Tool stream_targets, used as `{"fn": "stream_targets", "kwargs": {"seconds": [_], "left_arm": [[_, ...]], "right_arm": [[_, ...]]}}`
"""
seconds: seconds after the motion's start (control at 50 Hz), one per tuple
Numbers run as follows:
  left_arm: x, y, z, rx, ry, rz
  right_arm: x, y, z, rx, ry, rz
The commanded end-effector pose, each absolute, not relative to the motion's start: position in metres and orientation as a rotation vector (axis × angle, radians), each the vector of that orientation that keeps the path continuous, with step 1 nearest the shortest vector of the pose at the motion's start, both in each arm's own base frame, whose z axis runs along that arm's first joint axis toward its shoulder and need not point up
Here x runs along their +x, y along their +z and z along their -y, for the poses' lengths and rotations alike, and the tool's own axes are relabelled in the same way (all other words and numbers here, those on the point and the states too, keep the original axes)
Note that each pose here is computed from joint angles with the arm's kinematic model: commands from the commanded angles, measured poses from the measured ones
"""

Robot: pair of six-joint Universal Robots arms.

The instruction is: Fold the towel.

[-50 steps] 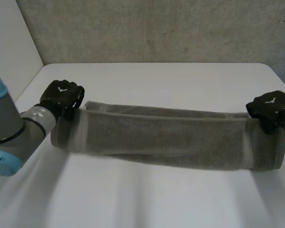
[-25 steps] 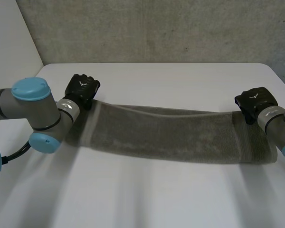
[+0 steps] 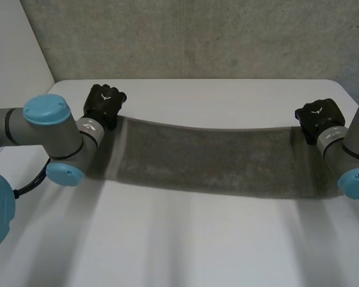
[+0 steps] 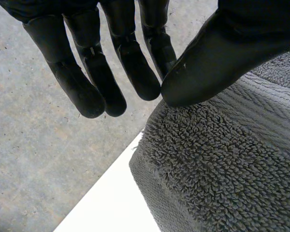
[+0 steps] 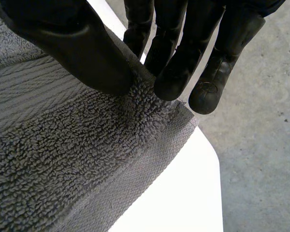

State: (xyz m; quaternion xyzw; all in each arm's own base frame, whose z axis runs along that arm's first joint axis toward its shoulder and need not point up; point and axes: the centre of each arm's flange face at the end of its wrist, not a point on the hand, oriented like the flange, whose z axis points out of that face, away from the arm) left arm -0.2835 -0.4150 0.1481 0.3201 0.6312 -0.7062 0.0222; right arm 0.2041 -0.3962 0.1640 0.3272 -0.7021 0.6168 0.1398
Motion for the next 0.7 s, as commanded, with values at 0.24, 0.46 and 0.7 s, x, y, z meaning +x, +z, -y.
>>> {"fn": "stream_targets", "kwargs": {"seconds": [0.24,0.46,0.7], "left_arm": [[-0.29,0.146,0.407,0.961,-2.159,-1.966],[-0.271,0.19,0.385,0.825,-2.18,-1.949],[-0.257,0.183,0.332,0.863,-2.207,-2.227]], "right_arm": [[0.212,0.162,0.401,0.868,1.786,2.021],[0.205,0.229,0.372,0.768,1.977,1.997],[0.2,0.204,0.31,0.945,1.777,2.258]]}}
